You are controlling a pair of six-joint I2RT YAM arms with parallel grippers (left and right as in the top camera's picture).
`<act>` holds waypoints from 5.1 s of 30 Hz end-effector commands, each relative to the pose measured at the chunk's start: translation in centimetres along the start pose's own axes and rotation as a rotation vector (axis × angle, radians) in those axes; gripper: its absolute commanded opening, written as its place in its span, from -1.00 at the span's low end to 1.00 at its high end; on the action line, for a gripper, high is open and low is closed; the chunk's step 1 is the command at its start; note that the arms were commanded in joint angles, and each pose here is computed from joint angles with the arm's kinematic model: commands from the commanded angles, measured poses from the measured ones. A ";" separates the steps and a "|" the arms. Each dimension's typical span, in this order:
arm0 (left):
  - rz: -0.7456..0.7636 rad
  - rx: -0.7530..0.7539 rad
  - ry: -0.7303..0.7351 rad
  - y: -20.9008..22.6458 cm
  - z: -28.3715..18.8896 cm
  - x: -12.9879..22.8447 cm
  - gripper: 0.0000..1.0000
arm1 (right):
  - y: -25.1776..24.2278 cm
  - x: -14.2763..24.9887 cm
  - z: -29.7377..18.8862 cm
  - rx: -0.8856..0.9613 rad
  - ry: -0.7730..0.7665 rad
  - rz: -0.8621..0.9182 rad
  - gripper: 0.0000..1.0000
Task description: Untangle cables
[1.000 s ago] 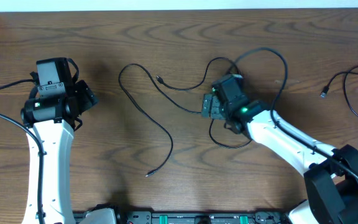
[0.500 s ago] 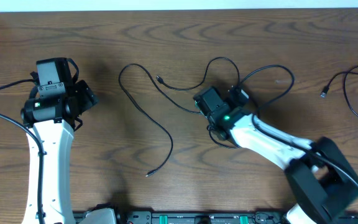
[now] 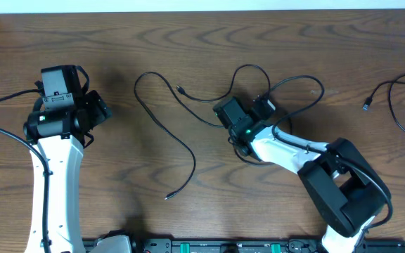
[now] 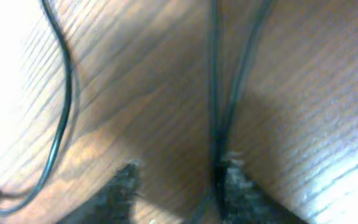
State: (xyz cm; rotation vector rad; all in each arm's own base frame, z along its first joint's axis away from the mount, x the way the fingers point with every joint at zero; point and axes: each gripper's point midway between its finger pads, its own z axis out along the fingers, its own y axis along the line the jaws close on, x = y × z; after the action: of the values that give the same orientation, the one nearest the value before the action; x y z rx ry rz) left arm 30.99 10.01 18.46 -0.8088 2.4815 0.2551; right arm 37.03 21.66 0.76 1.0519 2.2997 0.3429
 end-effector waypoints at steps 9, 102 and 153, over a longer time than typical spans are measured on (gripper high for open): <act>0.001 -0.002 0.001 0.1 0.1 -0.1 0.84 | -2.5 0.9 1.3 0.074 0.007 -0.056 -0.98; 0.003 -0.006 0.012 0.2 0.1 0.1 0.84 | -11.1 -12.8 -7.7 -0.089 0.390 -0.961 0.94; 0.005 0.015 0.027 -0.1 0.0 0.5 0.84 | -14.4 -13.7 -0.2 0.076 0.369 -1.031 0.13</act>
State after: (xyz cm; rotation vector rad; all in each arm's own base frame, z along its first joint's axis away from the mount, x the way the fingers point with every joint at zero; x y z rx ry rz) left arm 30.77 9.58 18.20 -0.8056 2.5034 0.2288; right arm 35.80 2.14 0.55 -0.2739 2.8183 0.0383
